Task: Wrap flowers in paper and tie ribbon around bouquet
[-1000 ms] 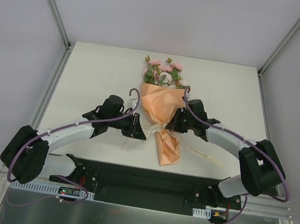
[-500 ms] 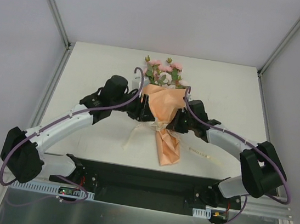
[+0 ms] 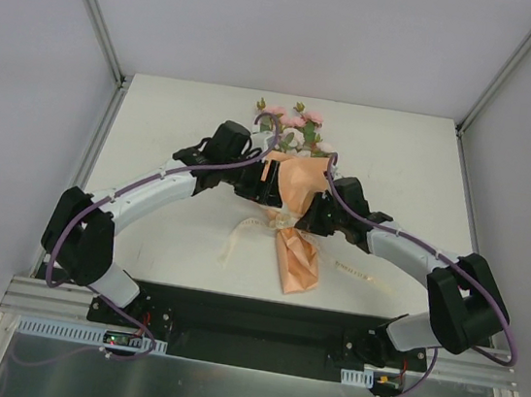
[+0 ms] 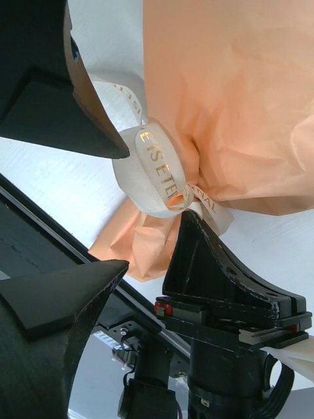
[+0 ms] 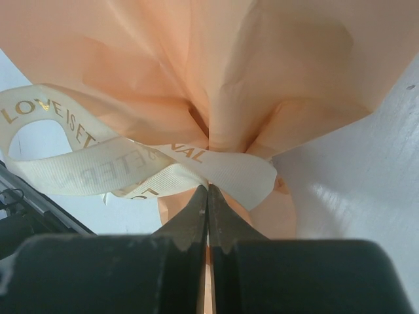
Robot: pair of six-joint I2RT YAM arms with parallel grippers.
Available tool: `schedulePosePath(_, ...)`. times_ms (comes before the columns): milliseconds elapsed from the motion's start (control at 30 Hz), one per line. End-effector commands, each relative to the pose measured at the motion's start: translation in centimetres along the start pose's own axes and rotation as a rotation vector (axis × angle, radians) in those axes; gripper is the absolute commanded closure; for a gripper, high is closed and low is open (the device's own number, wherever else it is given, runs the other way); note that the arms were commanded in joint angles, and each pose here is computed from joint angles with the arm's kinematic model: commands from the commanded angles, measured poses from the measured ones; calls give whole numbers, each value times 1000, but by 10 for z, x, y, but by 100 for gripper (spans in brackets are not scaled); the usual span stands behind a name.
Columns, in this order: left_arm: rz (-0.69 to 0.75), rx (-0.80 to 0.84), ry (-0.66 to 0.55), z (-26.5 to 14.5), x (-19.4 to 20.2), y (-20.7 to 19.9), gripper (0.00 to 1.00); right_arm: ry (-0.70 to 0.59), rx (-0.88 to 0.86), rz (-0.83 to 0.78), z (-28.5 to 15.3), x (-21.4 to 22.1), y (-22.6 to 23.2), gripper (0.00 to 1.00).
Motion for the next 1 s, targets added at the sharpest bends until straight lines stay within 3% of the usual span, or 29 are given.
schedulePosePath(0,67,-18,0,-1,3,0,35,-20,-14,-30,-5,-3,5,99)
schedulePosePath(67,114,-46,-2,2,3,6,27,-15,-19,-30,-5,-2,6,99)
schedulePosePath(167,129,-69,12,9,4,13,22,-19,-22,-29,-4,-4,7,99)
schedulePosePath(267,109,-88,19,12,3,16,6,-17,-29,-30,-5,-4,9,99)
schedulePosePath(367,59,-139,58,17,13,27,5,-19,-34,-34,-6,-4,10,99)
schedulePosePath(500,21,-190,65,20,17,37,19,-22,-32,-34,-6,-5,9,99)
schedulePosePath(633,7,-199,43,19,11,36,48,-22,-32,-34,-6,-5,10,99)
schedulePosePath(767,13,-184,21,14,9,30,68,-21,-27,-32,-5,-5,8,99)
schedulePosePath(967,-19,-147,18,0,25,15,84,-28,-20,-16,-5,-6,8,99)
Point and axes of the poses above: each gripper's point midway between its finger pads, its own z axis out along the fingers, its own y axis along the line the jaws close on, x = y × z, the point moved 1 cm from there along -z, back along the fingers, and after that the axes turned 11 degrees about z, right-handed, at the moved point
